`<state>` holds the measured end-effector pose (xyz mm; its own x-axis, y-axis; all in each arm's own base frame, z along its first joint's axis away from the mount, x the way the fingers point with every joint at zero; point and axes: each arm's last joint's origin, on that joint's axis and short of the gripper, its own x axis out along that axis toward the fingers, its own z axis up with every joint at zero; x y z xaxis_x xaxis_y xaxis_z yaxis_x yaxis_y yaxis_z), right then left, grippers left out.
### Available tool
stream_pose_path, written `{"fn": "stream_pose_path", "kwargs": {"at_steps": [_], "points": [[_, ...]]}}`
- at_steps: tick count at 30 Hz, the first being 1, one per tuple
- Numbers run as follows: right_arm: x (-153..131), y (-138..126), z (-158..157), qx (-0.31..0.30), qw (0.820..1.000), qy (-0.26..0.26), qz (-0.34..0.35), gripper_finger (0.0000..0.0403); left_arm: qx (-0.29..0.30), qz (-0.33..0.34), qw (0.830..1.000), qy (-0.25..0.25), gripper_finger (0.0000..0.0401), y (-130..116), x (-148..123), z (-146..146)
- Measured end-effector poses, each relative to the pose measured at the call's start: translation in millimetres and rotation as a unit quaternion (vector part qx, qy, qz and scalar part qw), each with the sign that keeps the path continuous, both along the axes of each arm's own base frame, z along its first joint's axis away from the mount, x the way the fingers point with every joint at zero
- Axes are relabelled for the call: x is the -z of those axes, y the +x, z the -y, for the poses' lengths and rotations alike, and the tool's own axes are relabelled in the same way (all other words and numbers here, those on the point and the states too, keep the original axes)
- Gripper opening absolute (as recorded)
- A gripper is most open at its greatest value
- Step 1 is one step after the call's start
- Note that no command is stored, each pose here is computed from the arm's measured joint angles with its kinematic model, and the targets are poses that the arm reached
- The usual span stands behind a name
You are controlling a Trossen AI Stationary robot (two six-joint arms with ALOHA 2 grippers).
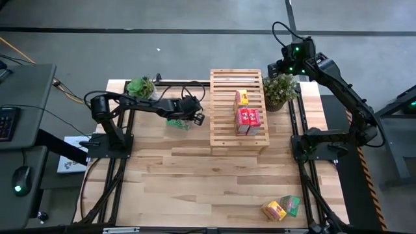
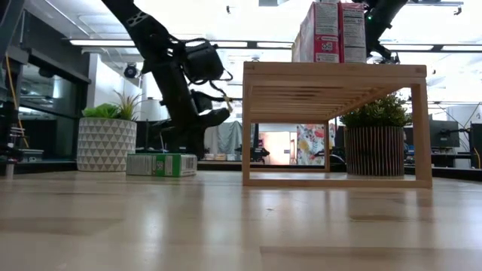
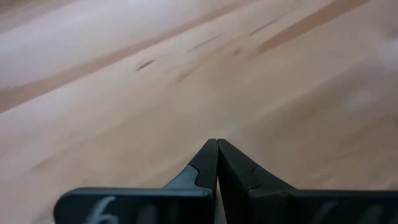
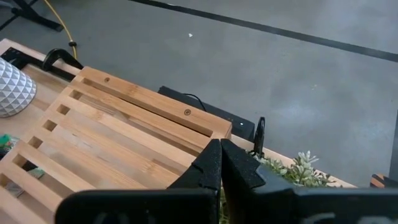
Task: Stack cereal on shelf
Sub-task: Put the top green cereal box on the shelf
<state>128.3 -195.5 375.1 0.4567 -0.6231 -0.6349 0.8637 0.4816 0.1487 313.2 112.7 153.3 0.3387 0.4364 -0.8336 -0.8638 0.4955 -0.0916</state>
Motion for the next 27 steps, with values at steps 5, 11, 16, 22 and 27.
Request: {"fn": "stream_pose_path", "kwargs": {"at_steps": [5, 11, 16, 22, 27], "points": [[0, 0, 0, -0.001, 1.000, 0.007, 0.010, 0.0000, -0.002, -0.009, 0.999, -0.036, 0.0000, -5, 2, -4], [0, 1, 0, -0.003, 1.000, 0.011, 0.015, 0.0000, 0.042, 0.011, 0.992, -0.115, 0.0000, -4, 2, 5], [1, 1, -1, -0.007, 1.000, 0.016, 0.016, 0.0000, 0.082, -0.043, 0.984, -0.151, 0.0000, -7, 6, 30], [1, 1, -2, -0.007, 1.000, 0.020, 0.014, 0.0000, 0.111, -0.097, 0.972, -0.184, 0.0000, -14, 2, 69], [1, 1, -2, -0.007, 1.000, 0.020, 0.013, 0.0000, 0.125, -0.119, 0.967, -0.189, 0.0000, -26, -16, 106]]}}
